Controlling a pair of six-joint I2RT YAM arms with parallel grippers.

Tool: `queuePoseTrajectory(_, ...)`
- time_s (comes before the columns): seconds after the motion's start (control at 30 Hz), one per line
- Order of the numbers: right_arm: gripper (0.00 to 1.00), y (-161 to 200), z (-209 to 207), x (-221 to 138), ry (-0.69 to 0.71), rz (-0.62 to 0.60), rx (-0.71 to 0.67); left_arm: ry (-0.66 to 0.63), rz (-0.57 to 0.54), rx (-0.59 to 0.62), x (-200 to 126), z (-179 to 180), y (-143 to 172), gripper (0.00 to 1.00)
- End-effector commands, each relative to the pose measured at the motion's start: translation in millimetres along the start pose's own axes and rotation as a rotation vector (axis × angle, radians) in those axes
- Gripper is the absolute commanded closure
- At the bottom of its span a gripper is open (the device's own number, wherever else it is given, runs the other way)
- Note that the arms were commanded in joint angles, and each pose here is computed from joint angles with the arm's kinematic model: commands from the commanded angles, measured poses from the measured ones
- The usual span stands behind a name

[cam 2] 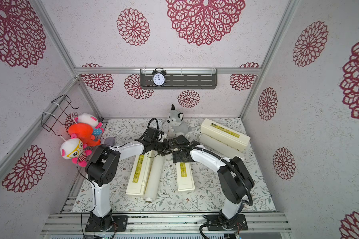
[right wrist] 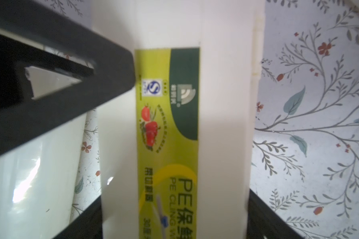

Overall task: Put plastic wrap rolls into dispensers
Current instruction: Close the lid on the plastic wrap cutting box.

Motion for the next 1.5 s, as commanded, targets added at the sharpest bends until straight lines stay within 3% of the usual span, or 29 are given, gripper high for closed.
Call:
queuePoseTrajectory(0.0, 0.27, -8, -1, -5, 0.023, -0.036, 0.006, 0.013, 0.006, 0.010, 7, -5, 0, 0.31)
queuePoseTrajectory(0.47, 0.27, -17, -4, -24, 0.020, -0.068, -0.002, 0.024, 0.014, 0.017, 0, -13, 4, 0.24)
queuePoseTrajectory(0.77, 0.27, -12, -16, -10, 0.027, -0.067, -0.001, 0.026, 0.030, -0.003, 6, -8, 7, 0.24)
queuePoseTrajectory(1.47, 0.26, -16, -9, -13, -0.116, -0.083, 0.014, 0.042, 0.053, -0.009, 8, -3, 14, 0.20)
Point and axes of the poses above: each gripper's point midway between its finger pads, its own x axis out along the fingers, its own z axis along the line the jaws close on, y = z × x, the point moved 6 cm from there along -x, back along the fingers, and after that the axes turned 14 degrees about -x, right-handed, at the moved point
